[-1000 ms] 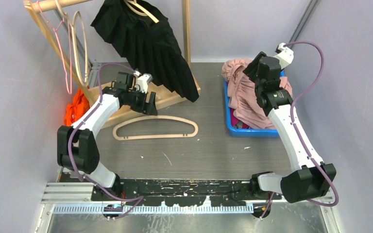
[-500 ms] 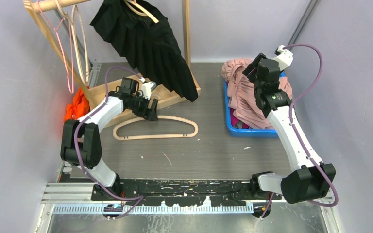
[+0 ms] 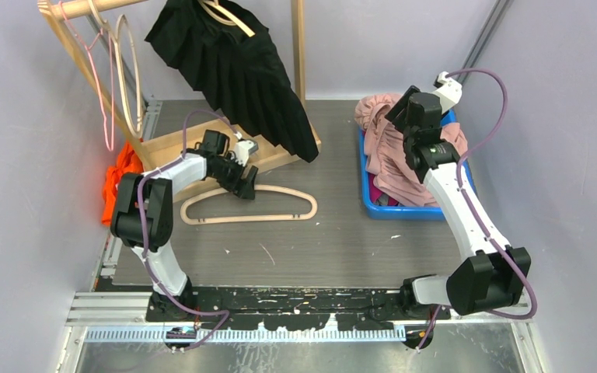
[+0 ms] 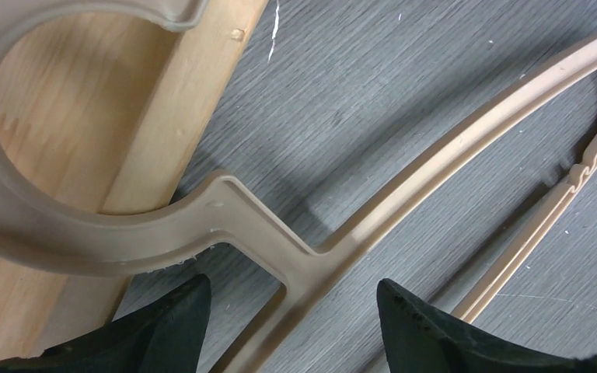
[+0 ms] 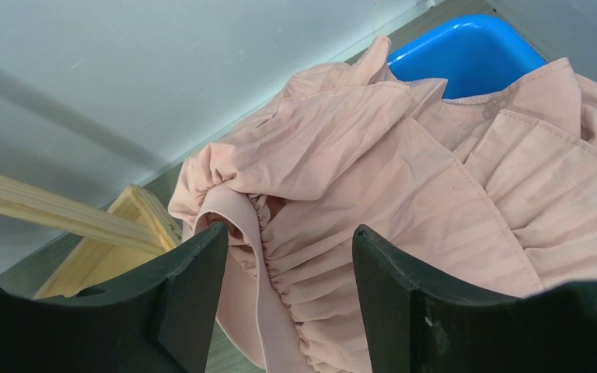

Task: Remove the skirt from the hanger
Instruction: Pick up the hanger at the center of the board.

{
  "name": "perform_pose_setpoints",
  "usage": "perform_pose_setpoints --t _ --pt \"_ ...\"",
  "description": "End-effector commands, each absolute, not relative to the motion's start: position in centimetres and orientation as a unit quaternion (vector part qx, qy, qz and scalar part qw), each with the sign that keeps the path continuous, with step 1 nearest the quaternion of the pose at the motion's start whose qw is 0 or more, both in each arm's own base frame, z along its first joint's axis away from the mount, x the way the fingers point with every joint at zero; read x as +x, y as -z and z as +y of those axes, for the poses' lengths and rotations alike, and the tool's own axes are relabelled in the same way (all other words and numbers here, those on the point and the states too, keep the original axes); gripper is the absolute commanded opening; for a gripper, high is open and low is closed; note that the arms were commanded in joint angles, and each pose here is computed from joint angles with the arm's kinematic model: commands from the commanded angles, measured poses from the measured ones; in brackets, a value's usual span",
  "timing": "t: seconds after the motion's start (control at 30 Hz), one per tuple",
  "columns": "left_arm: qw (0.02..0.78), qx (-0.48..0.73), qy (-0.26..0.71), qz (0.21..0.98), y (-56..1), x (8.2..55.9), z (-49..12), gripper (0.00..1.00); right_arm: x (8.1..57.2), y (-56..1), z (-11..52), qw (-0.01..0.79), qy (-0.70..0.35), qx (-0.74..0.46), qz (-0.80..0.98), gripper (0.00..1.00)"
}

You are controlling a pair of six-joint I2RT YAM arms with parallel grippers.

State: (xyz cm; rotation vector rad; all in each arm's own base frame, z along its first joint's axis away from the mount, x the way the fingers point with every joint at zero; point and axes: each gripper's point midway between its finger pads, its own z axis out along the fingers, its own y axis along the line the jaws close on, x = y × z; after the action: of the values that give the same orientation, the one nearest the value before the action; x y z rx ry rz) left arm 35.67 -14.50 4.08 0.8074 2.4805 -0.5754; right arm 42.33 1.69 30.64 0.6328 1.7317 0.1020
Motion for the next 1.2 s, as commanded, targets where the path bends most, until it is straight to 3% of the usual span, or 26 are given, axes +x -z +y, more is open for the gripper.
perform_pose_setpoints --t 0.0,0.17,0.37,0.57,0.67,0.7,0.93,1.17 --pt "0.278 0.317 0.201 0.884 -5.5 38.4 -15.1 0.77 43.5 -32.4 1.7 0.627 -0.056 0.273 0.728 0.65" --pt "0.270 0.314 0.190 0.890 -4.9 38.4 -14.7 0.76 44.1 -31.8 2.0 0.622 -0.059 0.269 0.733 0.65" --pt "0.272 0.307 0.167 0.897 -5.1 38.6 -13.8 0.62 44.1 -31.6 1.9 0.621 -0.058 0.268 0.734 0.65" --pt "0.261 0.300 0.167 0.902 -4.2 38.6 -13.8 0.38 43.4 -31.6 1.3 0.626 -0.050 0.268 0.731 0.65" --pt "0.255 0.300 0.167 0.904 -3.7 38.7 -14.0 0.06 43.0 -31.7 1.0 0.629 -0.047 0.272 0.727 0.66" --pt "0.253 0.300 0.166 0.905 -3.6 38.6 -14.1 0.01 42.9 -31.8 0.9 0.631 -0.048 0.273 0.725 0.66" --pt "0.232 0.291 0.123 0.920 -7.6 36.9 -14.2 0.00 43.2 -32.0 0.9 0.635 -0.056 0.280 0.718 0.66" --pt "0.255 0.292 0.035 0.921 -16.0 29.2 -14.0 0.00 44.2 -32.3 1.6 0.636 -0.078 0.278 0.716 0.66"
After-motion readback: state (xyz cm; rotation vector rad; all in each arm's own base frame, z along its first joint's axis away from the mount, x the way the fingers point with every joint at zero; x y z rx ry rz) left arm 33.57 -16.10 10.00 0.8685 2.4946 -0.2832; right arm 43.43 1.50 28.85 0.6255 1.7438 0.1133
